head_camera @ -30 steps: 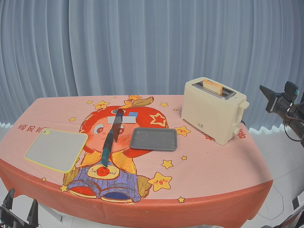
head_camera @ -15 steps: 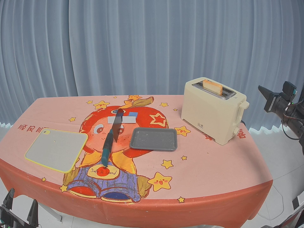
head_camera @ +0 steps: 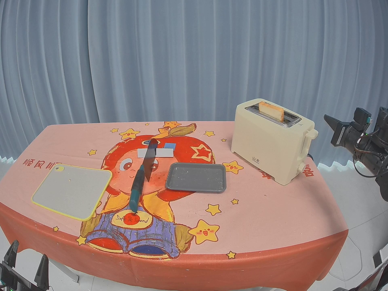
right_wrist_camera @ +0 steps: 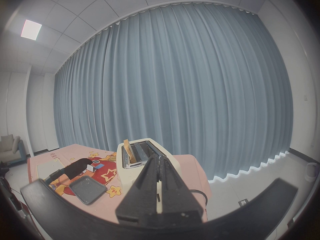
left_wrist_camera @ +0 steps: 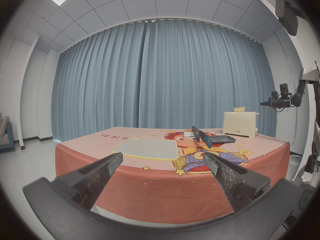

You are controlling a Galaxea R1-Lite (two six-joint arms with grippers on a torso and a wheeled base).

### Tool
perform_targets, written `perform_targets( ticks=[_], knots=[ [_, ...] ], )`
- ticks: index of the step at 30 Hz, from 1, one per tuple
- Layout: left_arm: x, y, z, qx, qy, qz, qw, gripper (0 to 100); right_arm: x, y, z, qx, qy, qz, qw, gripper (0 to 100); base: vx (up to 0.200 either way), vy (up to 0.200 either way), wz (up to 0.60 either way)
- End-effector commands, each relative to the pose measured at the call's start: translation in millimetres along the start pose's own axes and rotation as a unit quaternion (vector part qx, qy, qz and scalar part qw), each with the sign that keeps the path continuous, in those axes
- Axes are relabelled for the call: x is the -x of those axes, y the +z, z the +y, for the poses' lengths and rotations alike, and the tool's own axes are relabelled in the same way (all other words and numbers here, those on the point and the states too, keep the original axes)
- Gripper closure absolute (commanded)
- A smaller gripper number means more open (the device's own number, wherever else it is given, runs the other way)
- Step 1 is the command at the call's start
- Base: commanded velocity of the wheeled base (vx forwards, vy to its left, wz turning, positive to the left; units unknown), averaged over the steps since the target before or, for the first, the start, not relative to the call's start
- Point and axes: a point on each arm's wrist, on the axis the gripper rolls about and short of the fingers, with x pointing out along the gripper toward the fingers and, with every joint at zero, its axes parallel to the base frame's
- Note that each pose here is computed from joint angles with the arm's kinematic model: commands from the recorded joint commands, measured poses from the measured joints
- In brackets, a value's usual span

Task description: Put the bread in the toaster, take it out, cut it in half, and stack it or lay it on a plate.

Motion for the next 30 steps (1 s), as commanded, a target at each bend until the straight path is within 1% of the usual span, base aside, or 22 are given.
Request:
perform_targets(
  ticks=[1,6,11,15,24,30],
  knots=[
    [-0.9,-5.0,0.1,0.0,0.0,0.006,1.0,0,-6.0,-3.2,-1.2,-0.002,0.002,-0.001,1.0,100,0.0,0.0,0.0],
    [-0.9,-5.0,0.1,0.0,0.0,0.006,1.0,0,-13.1,-9.9,-2.8,-0.003,0.006,-0.005,1.0,100,0.0,0.0,0.0],
    [-0.9,-5.0,0.1,0.0,0.0,0.006,1.0,0,-17.5,-17.5,-4.1,-0.004,0.007,0.006,0.9999,100,0.0,0.0,0.0],
    [-0.9,-5.0,0.1,0.0,0.0,0.006,1.0,0,-16.4,-23.6,-5.7,-0.006,0.02,0.02,0.9996,100,0.0,0.0,0.0],
    [-0.9,-5.0,0.1,0.0,0.0,0.006,1.0,0,-20.2,-34.1,-10.0,-0.008,0.018,0.039,0.999,100,0.0,0.0,0.0],
    [-0.9,-5.0,0.1,0.0,0.0,0.006,1.0,0,-17.0,-40.0,-8.4,-0.006,0.019,0.051,0.9985,100,0.0,0.0,0.0]
  ],
)
